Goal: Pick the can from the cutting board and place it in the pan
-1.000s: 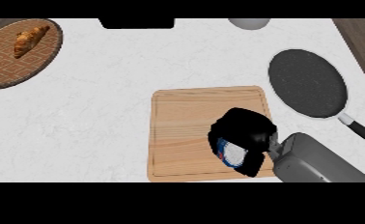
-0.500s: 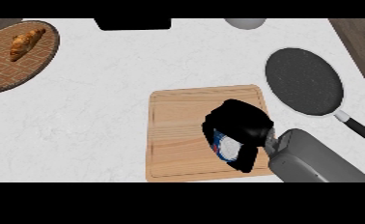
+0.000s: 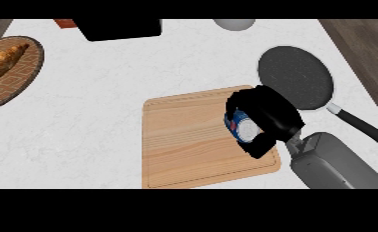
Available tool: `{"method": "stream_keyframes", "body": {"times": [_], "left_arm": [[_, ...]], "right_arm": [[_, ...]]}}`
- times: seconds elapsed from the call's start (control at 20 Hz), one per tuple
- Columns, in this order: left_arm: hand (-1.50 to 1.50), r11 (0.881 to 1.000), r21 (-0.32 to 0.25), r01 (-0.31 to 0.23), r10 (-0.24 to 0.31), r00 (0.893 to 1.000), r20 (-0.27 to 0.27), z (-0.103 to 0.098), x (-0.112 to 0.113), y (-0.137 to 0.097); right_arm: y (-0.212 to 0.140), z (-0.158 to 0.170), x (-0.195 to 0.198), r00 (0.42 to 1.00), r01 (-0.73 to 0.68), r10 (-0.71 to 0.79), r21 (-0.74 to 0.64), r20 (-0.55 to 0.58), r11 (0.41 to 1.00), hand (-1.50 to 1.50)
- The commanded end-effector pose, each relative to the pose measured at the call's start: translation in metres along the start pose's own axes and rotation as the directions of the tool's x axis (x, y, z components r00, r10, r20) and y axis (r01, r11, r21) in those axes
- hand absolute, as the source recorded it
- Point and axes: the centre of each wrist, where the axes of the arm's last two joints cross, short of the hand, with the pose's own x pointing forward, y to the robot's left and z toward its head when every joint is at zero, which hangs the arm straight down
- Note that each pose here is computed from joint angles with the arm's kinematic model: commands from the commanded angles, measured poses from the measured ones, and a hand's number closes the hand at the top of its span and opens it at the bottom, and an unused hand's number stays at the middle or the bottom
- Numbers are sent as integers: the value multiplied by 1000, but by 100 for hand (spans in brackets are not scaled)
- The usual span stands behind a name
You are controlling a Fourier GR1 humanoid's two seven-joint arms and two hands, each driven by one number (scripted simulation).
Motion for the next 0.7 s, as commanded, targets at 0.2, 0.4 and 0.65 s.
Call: {"method": "stream_keyframes", "body": {"times": [0.2, 0.4, 0.65], "left_arm": [[0, 996, 67, -64, 21, 863, 504, -48, 80, 2], [0, 994, 88, -63, 9, 860, 510, -49, 81, 6], [0, 996, 77, -55, 7, 854, 521, -50, 82, 8]], "right_arm": [[-25, 12, 12, 989, 98, -128, -349, -67, 932, 150], [-24, 20, 10, 968, 159, -225, -426, -110, 891, 150], [-21, 28, 2, 923, 219, -346, -506, -171, 834, 150]]}}
